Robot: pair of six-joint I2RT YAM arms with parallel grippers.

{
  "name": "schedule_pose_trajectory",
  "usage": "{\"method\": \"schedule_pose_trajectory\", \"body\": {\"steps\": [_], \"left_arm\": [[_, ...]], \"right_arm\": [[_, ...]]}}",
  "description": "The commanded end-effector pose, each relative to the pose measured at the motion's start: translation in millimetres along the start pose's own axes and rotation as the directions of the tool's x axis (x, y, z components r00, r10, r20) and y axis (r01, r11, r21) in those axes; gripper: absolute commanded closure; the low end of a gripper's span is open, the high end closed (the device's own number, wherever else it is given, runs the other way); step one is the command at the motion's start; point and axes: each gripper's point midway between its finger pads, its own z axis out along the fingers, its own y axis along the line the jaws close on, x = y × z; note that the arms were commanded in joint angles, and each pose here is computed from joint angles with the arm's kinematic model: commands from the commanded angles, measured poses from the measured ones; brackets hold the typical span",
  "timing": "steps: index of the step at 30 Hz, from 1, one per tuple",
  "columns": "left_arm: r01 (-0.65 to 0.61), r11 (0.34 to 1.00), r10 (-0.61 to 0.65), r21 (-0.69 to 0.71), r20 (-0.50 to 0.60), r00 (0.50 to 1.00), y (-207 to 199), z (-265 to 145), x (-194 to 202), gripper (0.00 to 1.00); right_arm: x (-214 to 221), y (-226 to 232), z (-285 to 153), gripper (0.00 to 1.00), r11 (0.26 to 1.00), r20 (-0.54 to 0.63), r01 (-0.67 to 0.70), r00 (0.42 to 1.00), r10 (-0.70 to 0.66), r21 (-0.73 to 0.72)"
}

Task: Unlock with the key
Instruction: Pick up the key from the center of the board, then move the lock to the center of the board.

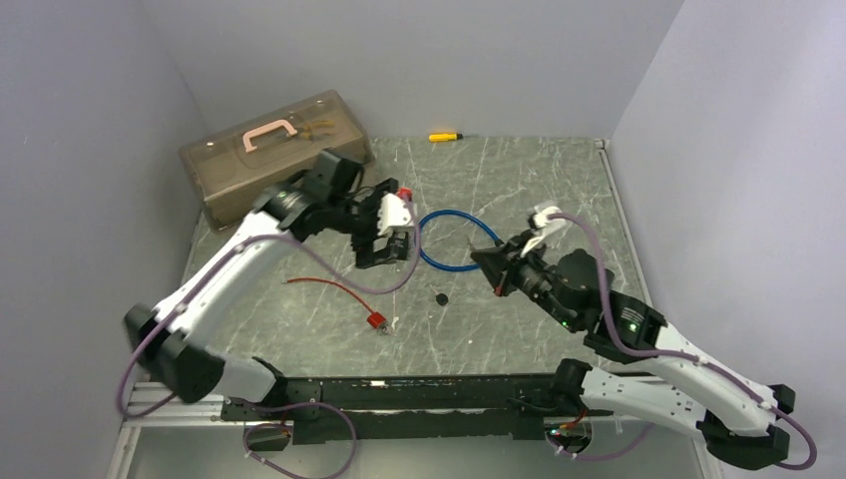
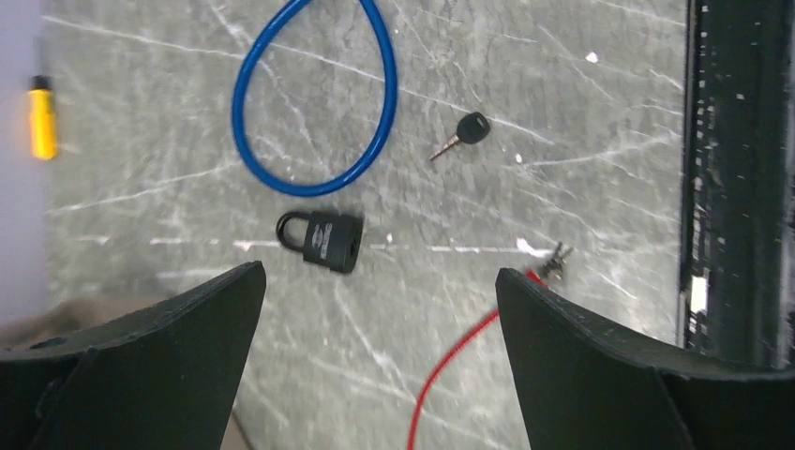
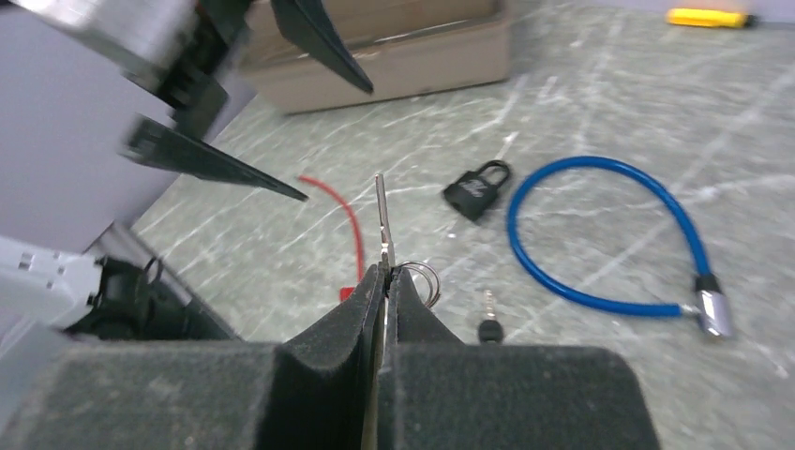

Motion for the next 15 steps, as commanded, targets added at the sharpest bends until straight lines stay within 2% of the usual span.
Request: {"method": "schedule_pose_trajectory", "body": {"steps": [1, 6, 9, 12, 15], "left_arm": [[-0.1, 0.993, 0.09, 0.068, 0.147, 0.985, 26, 58, -14, 0.01], [-0.14, 0.989, 0.129, 0.051, 0.176, 0.976, 57, 128, -10, 0.0], [-0.207, 0.977, 0.197, 0.042, 0.173, 0.965, 82, 167, -5, 0.01], [-0.174, 0.979, 0.155, 0.106, 0.166, 0.974, 98, 202, -3, 0.01], [-0.14, 0.976, 0.107, 0.169, 0.189, 0.976, 94, 233, -7, 0.01]], "right_arm": [[-19, -49, -30, 1.0, 0.962, 0.091, -0.091, 0.993, 0.069, 0.257], [-46, -65, -56, 1.0, 0.936, 0.182, -0.13, 0.981, 0.073, 0.327], [-64, -71, -70, 1.0, 0.928, 0.24, -0.148, 0.969, 0.066, 0.343], [-75, -72, -79, 1.0, 0.928, 0.269, -0.146, 0.962, 0.052, 0.343], [-79, -74, -83, 1.0, 0.923, 0.261, -0.129, 0.965, 0.032, 0.362]]}}
